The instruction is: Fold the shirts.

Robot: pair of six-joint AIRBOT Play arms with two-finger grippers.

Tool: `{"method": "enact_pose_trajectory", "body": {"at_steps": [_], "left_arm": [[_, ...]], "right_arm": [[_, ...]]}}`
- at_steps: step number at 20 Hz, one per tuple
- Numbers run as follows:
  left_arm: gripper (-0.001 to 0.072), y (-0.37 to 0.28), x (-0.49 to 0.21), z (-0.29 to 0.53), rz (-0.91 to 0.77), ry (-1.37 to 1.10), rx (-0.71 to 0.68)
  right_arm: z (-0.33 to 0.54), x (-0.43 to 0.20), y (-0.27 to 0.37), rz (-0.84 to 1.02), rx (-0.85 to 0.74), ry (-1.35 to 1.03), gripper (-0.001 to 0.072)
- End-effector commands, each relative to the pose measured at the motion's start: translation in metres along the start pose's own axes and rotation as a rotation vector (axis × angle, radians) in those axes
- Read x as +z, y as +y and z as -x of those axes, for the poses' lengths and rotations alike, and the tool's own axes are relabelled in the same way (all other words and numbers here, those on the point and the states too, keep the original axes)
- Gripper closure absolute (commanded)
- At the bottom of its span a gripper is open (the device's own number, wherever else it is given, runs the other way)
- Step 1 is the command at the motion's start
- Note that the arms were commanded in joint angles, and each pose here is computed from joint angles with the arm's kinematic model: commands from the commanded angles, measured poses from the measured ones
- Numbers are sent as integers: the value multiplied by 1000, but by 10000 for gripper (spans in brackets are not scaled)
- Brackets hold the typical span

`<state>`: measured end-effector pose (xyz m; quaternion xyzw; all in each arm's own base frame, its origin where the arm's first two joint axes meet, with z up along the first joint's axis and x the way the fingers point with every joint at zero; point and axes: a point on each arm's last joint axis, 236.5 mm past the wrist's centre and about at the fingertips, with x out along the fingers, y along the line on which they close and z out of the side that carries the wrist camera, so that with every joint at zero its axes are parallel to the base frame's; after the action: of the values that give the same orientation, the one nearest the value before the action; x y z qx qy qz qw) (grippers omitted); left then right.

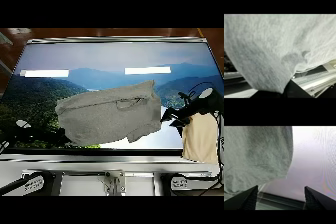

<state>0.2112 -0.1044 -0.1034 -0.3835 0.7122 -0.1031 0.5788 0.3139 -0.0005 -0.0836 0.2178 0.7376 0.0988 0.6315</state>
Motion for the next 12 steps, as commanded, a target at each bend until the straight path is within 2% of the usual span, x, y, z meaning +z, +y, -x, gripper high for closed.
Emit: {"method": "enact_pose_trajectory", "body": {"at_steps": [1, 4, 8, 9, 10, 11, 12], "left_arm": [[666, -7, -1, 6, -23, -18, -9], [667, -7, 0, 6, -24, -21, -9], [667, -7, 1, 6, -25, -25, -8], [667, -8, 2, 7, -27, -29, -8], [667, -11, 6, 11, -37, -41, -10], [668, -16, 14, 16, -54, -63, -11], [669, -24, 25, 25, -81, -108, -12]], "right_arm": [[-24, 12, -2, -41, 30, -85, 22], [-36, 23, 18, -76, 143, -110, 22], [-61, 23, 28, -53, 125, -70, 26], [-65, 21, 32, -29, 119, -61, 194], [-66, 20, 35, -13, 112, -56, 500], [-63, 21, 39, -11, 118, -66, 636], [-55, 21, 47, 15, 134, -86, 645]]}}
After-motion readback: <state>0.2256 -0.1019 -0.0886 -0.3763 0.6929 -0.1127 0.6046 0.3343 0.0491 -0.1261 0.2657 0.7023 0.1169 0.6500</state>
